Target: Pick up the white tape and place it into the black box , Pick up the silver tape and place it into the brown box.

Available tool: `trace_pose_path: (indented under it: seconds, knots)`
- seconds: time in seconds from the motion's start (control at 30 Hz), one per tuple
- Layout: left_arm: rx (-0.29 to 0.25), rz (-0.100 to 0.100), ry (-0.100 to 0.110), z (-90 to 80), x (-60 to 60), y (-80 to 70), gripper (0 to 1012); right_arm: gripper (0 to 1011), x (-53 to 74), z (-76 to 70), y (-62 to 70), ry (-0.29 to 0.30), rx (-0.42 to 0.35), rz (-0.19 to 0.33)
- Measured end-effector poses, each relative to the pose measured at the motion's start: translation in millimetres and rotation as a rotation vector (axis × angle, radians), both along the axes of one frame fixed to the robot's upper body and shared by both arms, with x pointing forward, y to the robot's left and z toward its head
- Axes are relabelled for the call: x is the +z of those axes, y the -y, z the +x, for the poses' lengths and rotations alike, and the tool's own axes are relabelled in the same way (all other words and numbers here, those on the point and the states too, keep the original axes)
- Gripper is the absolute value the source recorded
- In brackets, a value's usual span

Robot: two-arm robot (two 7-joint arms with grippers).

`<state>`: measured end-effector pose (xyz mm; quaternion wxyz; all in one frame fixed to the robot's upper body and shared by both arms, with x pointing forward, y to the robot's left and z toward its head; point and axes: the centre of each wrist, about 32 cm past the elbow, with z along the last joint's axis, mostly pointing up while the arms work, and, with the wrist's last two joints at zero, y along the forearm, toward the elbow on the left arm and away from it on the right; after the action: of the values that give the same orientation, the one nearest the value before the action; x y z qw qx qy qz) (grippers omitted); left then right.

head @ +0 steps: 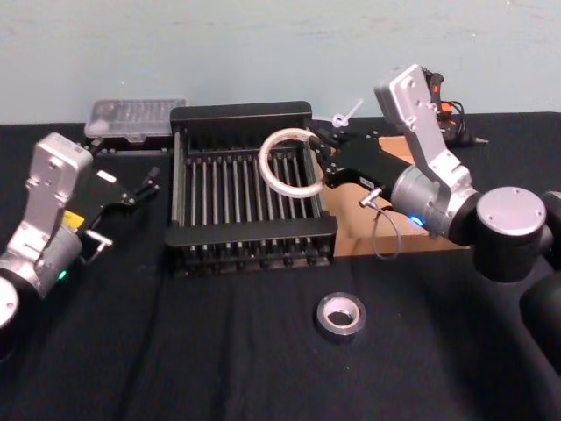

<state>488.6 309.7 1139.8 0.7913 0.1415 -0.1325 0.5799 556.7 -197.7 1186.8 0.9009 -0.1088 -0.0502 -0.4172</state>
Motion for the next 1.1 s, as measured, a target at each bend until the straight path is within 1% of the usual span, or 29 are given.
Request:
trace_pose_path:
  seconds: [0.2, 0.27, 0.4, 0.9, 1.0, 1.03, 1.07, 1.1]
  knots:
    - [0.0, 0.0, 0.0, 0.0, 0.0, 0.0, 1001, 95, -0.8, 6.2, -7.1, -0.005, 0.013, -0.003]
    - [0.0, 0.0, 0.0, 0.0, 0.0, 0.0, 1002, 95, -1.6, 9.3, -11.4, -0.008, 0.02, -0.002]
    - [0.0, 0.0, 0.0, 0.0, 0.0, 0.0, 1001, 96, -2.2, 10.9, -13.6, -0.008, 0.024, -0.003]
    - [0.0, 0.0, 0.0, 0.0, 0.0, 0.0, 1001, 97, -1.8, 10.9, -13.3, -0.008, 0.023, -0.003]
    - [0.0, 0.0, 0.0, 0.0, 0.0, 0.0, 1001, 156, -1.7, 10.8, -13.2, -0.008, 0.023, -0.003]
    - [0.0, 0.0, 0.0, 0.0, 0.0, 0.0, 1001, 208, -1.7, 10.8, -13.1, -0.008, 0.022, -0.003]
    - [0.0, 0.0, 0.0, 0.0, 0.0, 0.0, 1001, 208, -1.7, 10.8, -13.1, -0.008, 0.022, -0.003]
    - [0.0, 0.0, 0.0, 0.0, 0.0, 0.0, 1001, 249, -1.7, 10.8, -13.1, -0.008, 0.022, -0.003]
